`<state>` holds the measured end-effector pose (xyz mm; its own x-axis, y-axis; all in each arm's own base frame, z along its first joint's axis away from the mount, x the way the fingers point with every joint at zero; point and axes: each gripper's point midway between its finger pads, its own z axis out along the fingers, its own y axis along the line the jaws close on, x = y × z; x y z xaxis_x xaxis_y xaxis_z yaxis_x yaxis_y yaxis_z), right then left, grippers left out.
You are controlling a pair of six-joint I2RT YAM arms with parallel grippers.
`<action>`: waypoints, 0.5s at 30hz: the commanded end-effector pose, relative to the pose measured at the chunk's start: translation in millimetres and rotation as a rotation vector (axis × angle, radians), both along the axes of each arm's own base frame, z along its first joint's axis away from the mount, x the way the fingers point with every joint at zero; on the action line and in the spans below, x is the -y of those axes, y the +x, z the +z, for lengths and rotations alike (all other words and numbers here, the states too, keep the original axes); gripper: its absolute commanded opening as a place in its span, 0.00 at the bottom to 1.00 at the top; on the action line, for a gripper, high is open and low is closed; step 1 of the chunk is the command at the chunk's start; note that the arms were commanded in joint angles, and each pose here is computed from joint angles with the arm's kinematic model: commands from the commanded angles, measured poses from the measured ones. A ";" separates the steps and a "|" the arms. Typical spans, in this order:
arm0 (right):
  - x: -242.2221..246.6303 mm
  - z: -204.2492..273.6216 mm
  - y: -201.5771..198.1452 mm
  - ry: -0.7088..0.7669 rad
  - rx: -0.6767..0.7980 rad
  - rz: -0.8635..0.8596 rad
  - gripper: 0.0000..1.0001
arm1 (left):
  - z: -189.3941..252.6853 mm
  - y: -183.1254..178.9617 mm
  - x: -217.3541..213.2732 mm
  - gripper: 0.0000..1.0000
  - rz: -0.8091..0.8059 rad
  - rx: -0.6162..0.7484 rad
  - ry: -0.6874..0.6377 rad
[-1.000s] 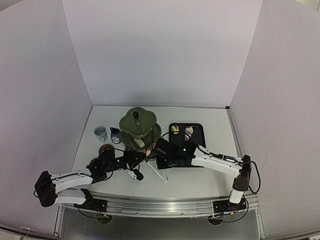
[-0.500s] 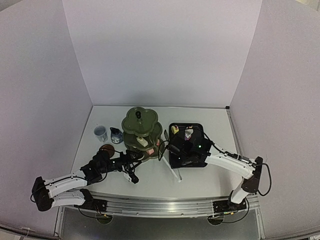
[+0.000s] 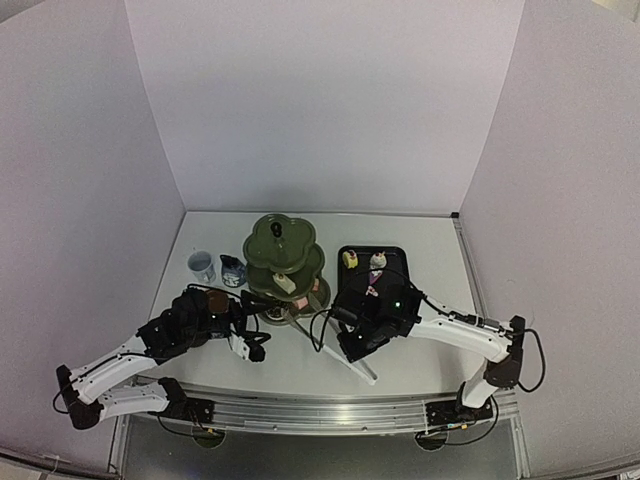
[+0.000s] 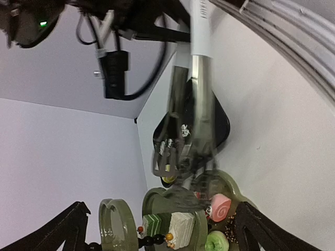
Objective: Serve the afternoon tea
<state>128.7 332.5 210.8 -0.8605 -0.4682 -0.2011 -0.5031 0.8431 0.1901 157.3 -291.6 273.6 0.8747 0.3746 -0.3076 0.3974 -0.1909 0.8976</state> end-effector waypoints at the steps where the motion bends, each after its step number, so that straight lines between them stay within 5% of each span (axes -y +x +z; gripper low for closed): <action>1: -7.8 21.8 -22.5 -0.012 0.078 0.286 0.00 | 30.8 -46.6 -17.4 1.00 -0.015 -0.475 0.031; 6: -35.3 17.5 -16.9 -0.079 0.180 0.512 0.00 | 29.5 -70.9 -23.5 1.00 0.034 -0.849 0.137; 9: -53.5 16.3 -17.2 -0.119 0.239 0.643 0.00 | 41.3 -64.1 -21.2 0.98 0.098 -0.904 0.072; 15: -93.4 26.9 -13.5 -0.114 0.356 0.794 0.00 | 24.1 -51.5 -17.8 0.69 0.201 -0.979 0.094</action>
<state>116.6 423.6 220.8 -0.3388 -0.8825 -0.3263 -0.9251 0.3757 -0.0554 104.8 -276.0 309.4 0.3171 0.4789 -0.8186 0.9483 -0.1499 0.2796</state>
